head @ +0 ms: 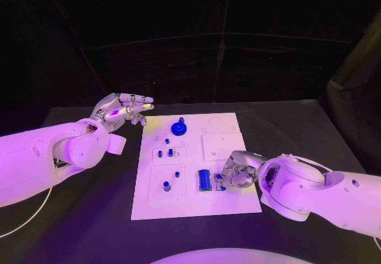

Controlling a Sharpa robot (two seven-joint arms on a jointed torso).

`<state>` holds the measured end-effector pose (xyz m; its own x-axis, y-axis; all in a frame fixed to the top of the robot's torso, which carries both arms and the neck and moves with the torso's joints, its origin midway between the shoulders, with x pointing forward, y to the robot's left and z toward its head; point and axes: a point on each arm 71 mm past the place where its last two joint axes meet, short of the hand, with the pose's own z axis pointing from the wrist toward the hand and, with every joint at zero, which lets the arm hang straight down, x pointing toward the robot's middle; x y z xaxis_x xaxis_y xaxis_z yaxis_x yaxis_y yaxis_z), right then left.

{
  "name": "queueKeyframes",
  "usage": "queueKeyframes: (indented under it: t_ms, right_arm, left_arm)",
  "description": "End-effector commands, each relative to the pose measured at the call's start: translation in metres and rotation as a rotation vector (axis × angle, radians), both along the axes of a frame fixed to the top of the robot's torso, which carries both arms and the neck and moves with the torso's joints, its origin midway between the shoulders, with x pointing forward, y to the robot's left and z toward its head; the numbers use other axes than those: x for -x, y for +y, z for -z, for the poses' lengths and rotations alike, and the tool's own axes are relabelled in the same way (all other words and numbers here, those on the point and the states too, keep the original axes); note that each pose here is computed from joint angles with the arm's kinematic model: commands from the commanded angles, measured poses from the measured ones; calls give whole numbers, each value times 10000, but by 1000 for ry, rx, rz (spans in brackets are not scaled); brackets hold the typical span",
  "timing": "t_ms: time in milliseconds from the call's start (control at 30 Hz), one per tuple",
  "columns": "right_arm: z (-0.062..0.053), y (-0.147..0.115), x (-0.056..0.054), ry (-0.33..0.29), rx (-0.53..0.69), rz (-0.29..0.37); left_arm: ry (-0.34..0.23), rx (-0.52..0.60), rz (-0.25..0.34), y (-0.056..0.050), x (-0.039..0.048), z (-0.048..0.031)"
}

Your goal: Assemble the parts on the task board

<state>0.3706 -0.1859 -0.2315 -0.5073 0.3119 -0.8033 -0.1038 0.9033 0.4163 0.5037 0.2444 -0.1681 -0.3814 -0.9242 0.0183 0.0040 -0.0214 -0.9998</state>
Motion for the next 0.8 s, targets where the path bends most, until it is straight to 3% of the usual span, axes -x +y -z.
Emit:
queueKeyframes:
  t_ms: [33,800]
  right_arm:
    - [8,11,3,13,13,-10]
    - [-22,27,-14,-44,29,-23]
  left_arm:
    - [-4,9,9,-9,3,-14]
    - [-3,8,8,-6,3,-14]
